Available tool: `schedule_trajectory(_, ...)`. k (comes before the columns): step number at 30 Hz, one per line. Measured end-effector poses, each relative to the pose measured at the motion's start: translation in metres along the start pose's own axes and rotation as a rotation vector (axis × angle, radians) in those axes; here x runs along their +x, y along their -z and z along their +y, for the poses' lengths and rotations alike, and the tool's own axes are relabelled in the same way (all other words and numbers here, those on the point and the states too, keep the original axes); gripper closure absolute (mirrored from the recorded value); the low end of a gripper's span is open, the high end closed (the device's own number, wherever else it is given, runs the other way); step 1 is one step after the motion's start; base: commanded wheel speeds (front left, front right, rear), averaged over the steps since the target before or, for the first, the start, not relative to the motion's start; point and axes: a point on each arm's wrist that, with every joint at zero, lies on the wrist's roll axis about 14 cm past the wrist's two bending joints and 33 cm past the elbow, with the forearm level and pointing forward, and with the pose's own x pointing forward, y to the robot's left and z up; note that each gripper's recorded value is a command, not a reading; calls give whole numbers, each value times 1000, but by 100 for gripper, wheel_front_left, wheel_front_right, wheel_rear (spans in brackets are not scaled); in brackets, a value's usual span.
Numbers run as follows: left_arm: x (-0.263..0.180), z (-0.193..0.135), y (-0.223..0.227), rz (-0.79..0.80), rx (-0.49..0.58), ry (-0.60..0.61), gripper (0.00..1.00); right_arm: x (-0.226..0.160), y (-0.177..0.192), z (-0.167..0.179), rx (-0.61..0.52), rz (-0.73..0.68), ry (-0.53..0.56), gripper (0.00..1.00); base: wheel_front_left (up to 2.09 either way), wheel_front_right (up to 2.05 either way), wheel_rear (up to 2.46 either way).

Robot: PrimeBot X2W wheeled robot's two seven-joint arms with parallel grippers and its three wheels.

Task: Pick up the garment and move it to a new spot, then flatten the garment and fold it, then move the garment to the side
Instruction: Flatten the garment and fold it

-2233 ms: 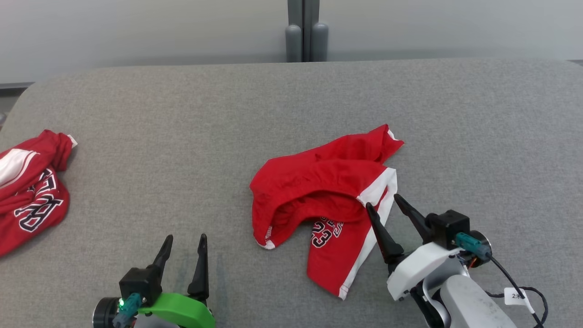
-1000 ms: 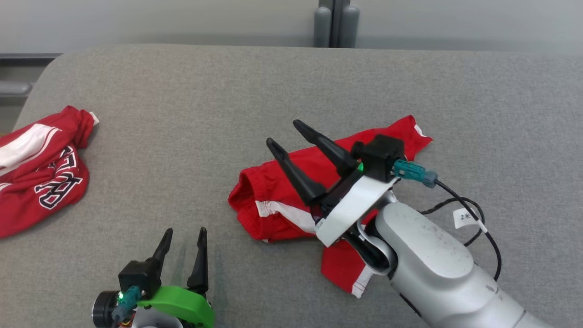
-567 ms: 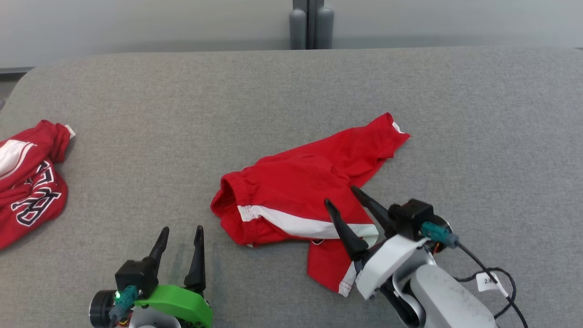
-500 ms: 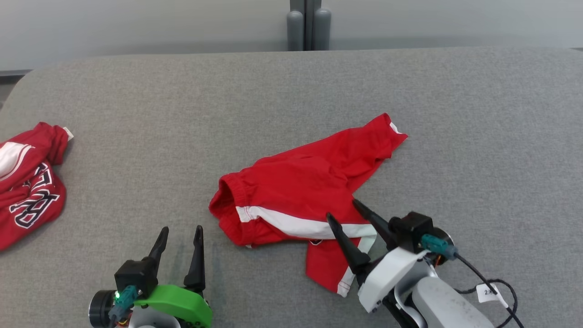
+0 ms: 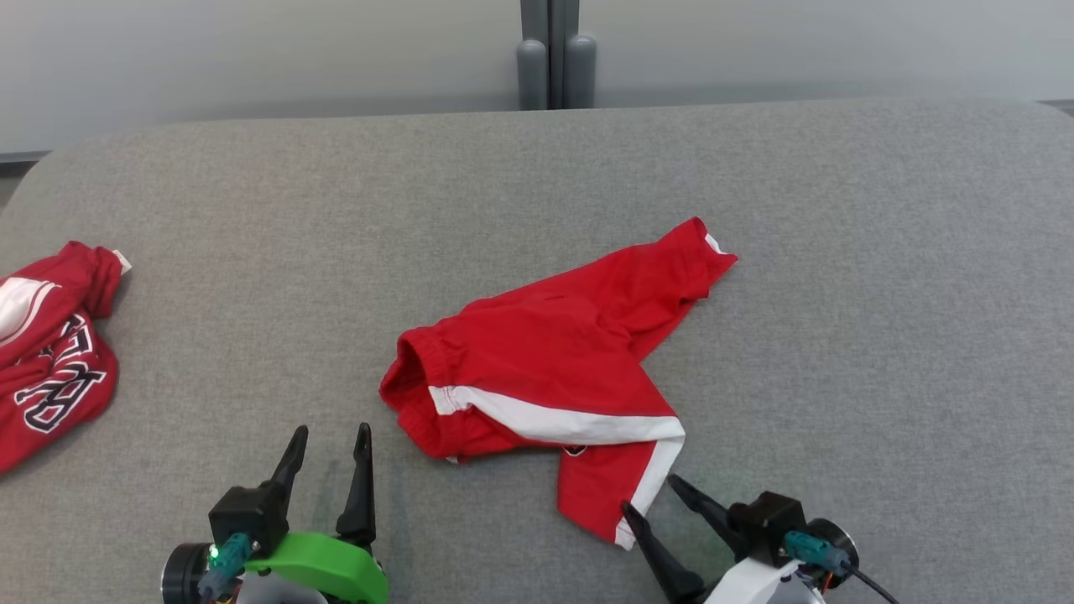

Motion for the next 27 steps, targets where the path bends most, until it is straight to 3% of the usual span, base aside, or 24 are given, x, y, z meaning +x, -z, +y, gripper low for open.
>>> schedule_trajectory(13,-6,5,4,12,-2,-19,0,5,27,-2,-49,98,2,0,0,0,0)
schedule_trajectory(14,-6,6,5,14,-1,-21,0,7,28,-1,-51,104,-4,21,0,0,0)
schedule_trajectory(15,-7,7,5,14,-1,-24,0,7,30,1,-54,112,-13,64,0,0,0)
schedule_trajectory(16,-7,7,5,14,-1,-25,0,7,31,3,-55,116,-19,100,0,0,0)
schedule_trajectory(22,-9,8,2,4,-1,-29,0,8,21,-15,-40,89,42,100,0,0,0)
schedule_trajectory(27,-8,5,0,-4,-5,-20,0,-5,-26,-89,-116,-28,222,100,0,0,0)
